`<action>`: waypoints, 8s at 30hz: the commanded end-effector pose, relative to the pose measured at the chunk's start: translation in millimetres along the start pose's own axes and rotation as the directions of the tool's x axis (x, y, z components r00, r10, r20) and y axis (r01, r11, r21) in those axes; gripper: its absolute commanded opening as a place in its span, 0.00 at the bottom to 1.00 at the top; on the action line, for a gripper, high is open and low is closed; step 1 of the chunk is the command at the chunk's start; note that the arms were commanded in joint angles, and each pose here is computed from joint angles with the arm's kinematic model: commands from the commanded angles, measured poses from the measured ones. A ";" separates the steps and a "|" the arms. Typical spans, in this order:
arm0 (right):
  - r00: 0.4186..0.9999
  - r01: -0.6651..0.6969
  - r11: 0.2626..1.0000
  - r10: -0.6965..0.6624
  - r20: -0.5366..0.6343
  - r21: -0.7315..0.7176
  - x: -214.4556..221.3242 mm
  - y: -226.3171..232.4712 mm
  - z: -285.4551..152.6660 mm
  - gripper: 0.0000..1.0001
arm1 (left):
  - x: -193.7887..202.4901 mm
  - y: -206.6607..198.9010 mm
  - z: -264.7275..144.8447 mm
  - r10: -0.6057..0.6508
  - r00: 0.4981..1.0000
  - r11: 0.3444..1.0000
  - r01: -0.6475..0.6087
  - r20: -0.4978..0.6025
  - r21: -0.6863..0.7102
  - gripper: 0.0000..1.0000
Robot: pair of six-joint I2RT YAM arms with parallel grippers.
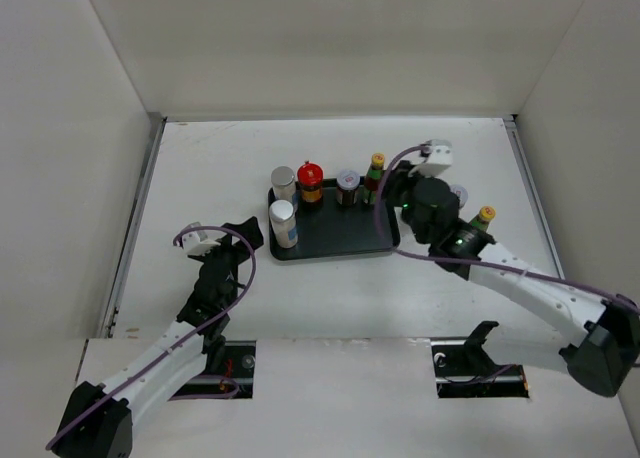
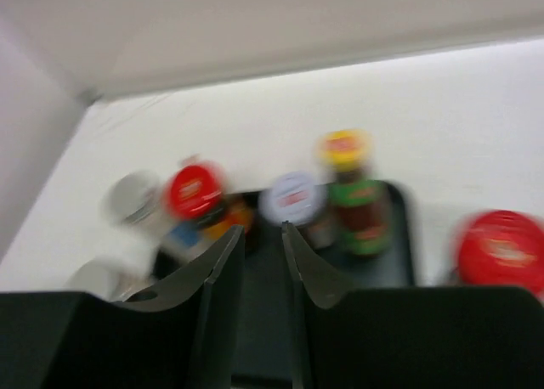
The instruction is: Organize the condiment bottles
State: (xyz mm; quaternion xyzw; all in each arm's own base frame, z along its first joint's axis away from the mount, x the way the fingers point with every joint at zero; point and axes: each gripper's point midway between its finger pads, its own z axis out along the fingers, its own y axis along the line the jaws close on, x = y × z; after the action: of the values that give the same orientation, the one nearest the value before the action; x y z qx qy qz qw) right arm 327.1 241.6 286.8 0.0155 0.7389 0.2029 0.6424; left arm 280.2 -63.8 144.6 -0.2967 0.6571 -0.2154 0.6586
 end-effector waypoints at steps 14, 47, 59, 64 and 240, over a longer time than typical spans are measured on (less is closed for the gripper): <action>0.968 0.162 0.868 -0.047 -0.247 0.470 55.0 -173.9 17.1 0.97 | 7.3 7.8 -2.6 -0.005 1.000 1.000 0.005 -0.013 0.002 1.00; 0.994 0.094 0.975 -0.083 -0.064 0.200 -4.2 -49.6 19.7 0.55 | 12.3 7.5 -0.9 0.006 1.000 1.000 -0.006 -0.029 -0.001 1.00; 0.983 0.122 0.991 -0.128 -0.132 -0.059 67.7 80.1 77.5 0.53 | 9.1 4.6 -2.4 0.003 1.000 1.000 -0.003 -0.019 0.013 1.00; 0.974 0.143 0.986 -0.157 -0.166 -0.090 93.9 101.3 82.5 0.54 | 8.8 4.7 -2.8 0.002 1.000 1.000 -0.002 -0.018 0.014 1.00; 0.999 -0.018 0.787 0.034 -0.015 0.617 34.2 -248.9 11.1 0.48 | 11.7 3.3 -1.6 0.006 0.999 1.000 -0.006 -0.032 0.013 1.00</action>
State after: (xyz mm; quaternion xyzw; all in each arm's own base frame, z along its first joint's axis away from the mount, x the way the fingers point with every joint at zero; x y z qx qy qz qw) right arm 382.2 10.8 105.2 0.2239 0.8294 -0.0834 0.5049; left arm 279.9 -69.7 137.1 -0.2862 0.6709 -0.2166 0.6489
